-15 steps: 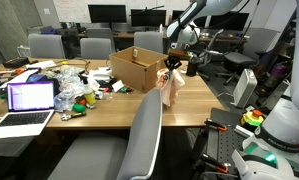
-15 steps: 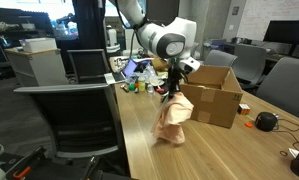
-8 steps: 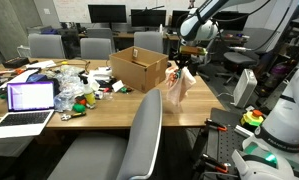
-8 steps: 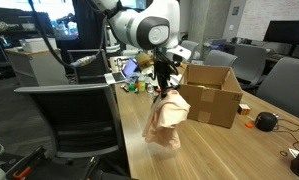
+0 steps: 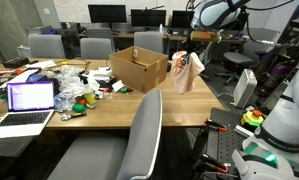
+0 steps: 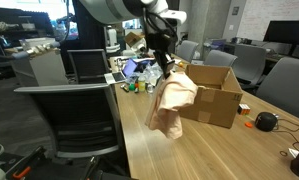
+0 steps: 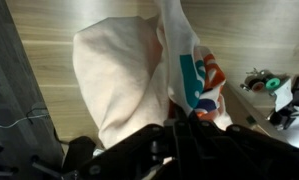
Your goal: Pick up the cloth from the table and put it on the chair's headrest
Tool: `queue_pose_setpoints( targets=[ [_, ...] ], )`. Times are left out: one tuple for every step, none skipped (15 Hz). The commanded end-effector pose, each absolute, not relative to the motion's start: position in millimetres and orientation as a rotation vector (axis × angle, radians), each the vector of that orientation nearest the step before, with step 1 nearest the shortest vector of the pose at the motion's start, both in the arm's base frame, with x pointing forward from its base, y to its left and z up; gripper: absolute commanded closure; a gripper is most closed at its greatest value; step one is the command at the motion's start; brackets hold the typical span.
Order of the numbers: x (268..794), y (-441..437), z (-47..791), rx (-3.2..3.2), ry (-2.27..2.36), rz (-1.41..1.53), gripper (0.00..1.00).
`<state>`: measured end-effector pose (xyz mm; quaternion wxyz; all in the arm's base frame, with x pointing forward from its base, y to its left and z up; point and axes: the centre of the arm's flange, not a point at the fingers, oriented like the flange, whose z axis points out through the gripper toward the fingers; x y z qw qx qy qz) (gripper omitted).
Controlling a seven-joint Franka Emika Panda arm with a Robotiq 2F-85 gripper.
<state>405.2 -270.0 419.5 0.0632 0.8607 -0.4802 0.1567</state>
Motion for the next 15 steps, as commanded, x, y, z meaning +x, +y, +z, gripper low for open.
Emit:
queue_pose_setpoints(
  targets=[
    [394.4, -251.5, 482.1, 2.549, -1.404, 0.642, 0.99],
    [392.9, -247.5, 494.1, 2.545, -1.387, 0.675, 0.99],
    [392.7, -243.1, 503.5, 2.541, -1.372, 0.702, 0.99],
    [392.9, -237.7, 512.0, 2.534, -1.355, 0.730, 0.99],
    [392.0, -232.0, 519.6, 2.533, -1.334, 0.750, 0.99],
    [391.9, -226.4, 526.3, 2.530, -1.312, 0.766, 0.99],
    [392.7, -219.3, 533.0, 2.525, -1.283, 0.781, 0.99],
    [393.7, -212.3, 539.5, 2.520, -1.247, 0.790, 0.99],
    [397.4, -205.2, 545.2, 2.511, -1.208, 0.800, 0.99],
    [398.4, -197.7, 551.0, 2.505, -1.173, 0.807, 0.99],
    [401.7, -189.6, 556.8, 2.496, -1.137, 0.813, 0.99],
    [402.7, -182.1, 562.8, 2.493, -1.102, 0.819, 0.99],
    [406.0, -173.5, 568.1, 2.485, -1.065, 0.828, 0.99],
    [407.4, -165.4, 573.8, 2.480, -1.029, 0.830, 0.99],
    [410.9, -156.3, 579.4, 2.470, -0.988, 0.835, 0.99]
  ],
)
